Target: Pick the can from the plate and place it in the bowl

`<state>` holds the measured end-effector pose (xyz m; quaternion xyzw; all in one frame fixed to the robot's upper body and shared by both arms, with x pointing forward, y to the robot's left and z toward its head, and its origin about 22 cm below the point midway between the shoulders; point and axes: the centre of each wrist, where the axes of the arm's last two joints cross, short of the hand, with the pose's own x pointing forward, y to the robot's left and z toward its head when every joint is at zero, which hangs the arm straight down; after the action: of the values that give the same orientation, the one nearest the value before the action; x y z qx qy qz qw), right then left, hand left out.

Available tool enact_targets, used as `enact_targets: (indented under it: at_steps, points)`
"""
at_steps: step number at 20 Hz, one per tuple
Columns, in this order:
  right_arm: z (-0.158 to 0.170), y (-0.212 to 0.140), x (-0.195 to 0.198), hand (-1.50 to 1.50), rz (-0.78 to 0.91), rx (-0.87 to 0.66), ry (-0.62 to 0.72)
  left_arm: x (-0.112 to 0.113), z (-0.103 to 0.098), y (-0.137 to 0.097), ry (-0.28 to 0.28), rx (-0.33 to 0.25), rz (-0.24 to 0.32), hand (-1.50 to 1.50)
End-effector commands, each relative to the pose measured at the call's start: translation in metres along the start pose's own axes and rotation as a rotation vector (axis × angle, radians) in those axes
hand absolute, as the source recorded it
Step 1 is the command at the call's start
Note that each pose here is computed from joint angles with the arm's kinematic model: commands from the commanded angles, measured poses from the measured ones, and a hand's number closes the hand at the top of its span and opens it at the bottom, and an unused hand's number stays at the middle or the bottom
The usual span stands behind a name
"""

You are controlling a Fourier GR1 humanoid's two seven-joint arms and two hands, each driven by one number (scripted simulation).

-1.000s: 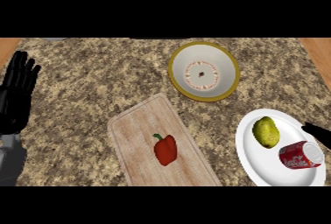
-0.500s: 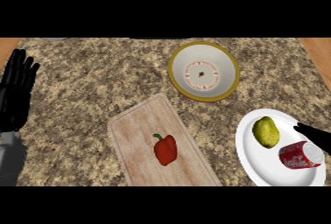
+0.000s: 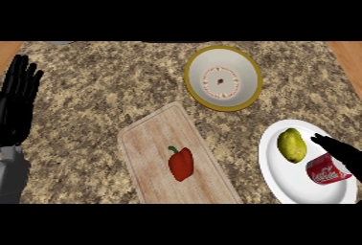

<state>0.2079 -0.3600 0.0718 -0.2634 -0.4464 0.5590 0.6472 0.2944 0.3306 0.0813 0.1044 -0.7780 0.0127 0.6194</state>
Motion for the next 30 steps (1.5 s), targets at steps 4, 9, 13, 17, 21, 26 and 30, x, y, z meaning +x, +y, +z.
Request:
enact_targets:
  at_steps: [4, 9, 13, 17, 21, 26, 30]
  points:
    - [-0.018, 0.006, -0.003, -1.5, 0.002, 0.03, 0.062, 0.0, -0.008, -0.009, 0.003, 0.007, -0.01, 0.0]
    - [-0.016, 0.029, -0.034, 1.5, 0.046, 0.011, 0.021, 0.003, 0.0, 0.016, 0.005, 0.004, -0.004, 0.0]
    - [-0.035, 0.043, -0.021, 1.5, 0.043, -0.097, -0.035, 0.003, 0.002, -0.007, 0.003, 0.0, -0.006, 0.0]
    - [-0.022, 0.016, -0.022, 1.5, 0.059, -0.131, -0.053, -0.005, -0.014, 0.006, 0.005, 0.007, -0.002, 0.0]
    - [-0.021, 0.015, -0.026, 1.5, 0.065, -0.146, -0.044, 0.006, -0.008, 0.015, -0.004, 0.001, -0.009, 0.0]
    - [-0.025, -0.064, -0.109, 1.5, 0.095, -0.19, 0.087, -0.001, -0.014, -0.01, -0.018, -0.042, 0.015, 0.0]
    - [-0.011, -0.089, -0.143, 1.5, 0.097, -0.22, 0.168, 0.005, -0.018, -0.015, -0.042, -0.056, 0.02, 0.0]
